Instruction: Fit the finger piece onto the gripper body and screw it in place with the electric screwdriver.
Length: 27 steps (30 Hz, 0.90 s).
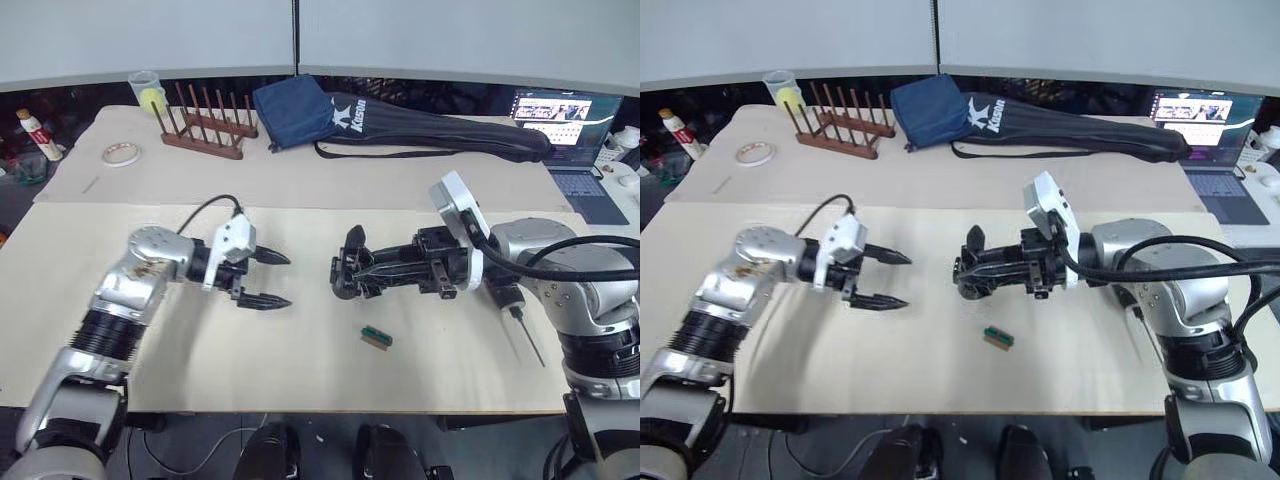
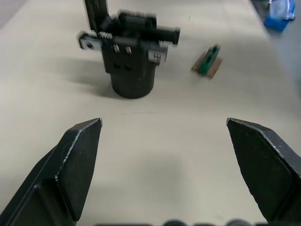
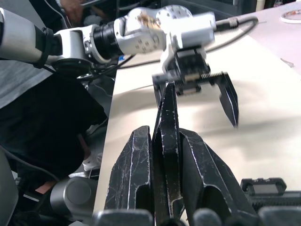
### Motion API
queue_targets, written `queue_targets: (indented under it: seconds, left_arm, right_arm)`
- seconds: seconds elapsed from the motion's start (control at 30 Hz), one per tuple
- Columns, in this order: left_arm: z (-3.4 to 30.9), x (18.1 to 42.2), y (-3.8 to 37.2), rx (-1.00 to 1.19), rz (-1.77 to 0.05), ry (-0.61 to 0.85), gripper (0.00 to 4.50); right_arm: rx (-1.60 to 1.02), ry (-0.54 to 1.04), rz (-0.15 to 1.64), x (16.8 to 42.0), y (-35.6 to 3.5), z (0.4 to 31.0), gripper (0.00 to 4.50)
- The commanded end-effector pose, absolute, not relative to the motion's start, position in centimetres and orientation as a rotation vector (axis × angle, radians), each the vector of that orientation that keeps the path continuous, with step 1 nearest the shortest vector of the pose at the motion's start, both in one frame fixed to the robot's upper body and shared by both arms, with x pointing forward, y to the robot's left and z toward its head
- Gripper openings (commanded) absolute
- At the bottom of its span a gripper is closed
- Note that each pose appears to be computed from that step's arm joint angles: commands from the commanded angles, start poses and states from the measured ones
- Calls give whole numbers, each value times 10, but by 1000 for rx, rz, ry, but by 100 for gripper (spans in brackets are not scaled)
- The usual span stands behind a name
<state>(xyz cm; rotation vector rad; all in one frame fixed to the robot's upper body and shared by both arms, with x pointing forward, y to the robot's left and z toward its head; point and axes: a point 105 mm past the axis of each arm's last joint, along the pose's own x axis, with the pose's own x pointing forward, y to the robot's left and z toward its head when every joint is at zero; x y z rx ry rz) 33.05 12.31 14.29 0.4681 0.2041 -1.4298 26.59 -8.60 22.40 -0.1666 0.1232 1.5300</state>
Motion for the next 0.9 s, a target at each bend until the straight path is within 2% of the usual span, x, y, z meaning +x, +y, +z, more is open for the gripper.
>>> queue_targets:
  seconds: [0.03, 0.37, 0.67, 0.77, 0.87, 0.9]
  left_arm:
    - [137, 345, 110, 521, -1411, 153, 450]
    - [113, 358, 54, 423, -1442, 101, 450]
    - [109, 364, 38, 390, -1435, 84, 450]
    - [107, 363, 36, 376, -1443, 89, 367]
    - [106, 360, 36, 375, -1461, 89, 228]
    - [105, 360, 35, 378, -1465, 90, 228]
  right_arm:
    - [-205, 50, 1510, 260, -89, 234, 35]
    - [-190, 58, 1464, 255, -91, 230, 35]
    - [-168, 68, 1442, 250, -92, 226, 35]
    - [-167, 68, 1438, 249, -92, 224, 35]
    - [-178, 55, 1434, 250, -93, 222, 35]
    - [-178, 36, 1435, 251, -92, 222, 35]
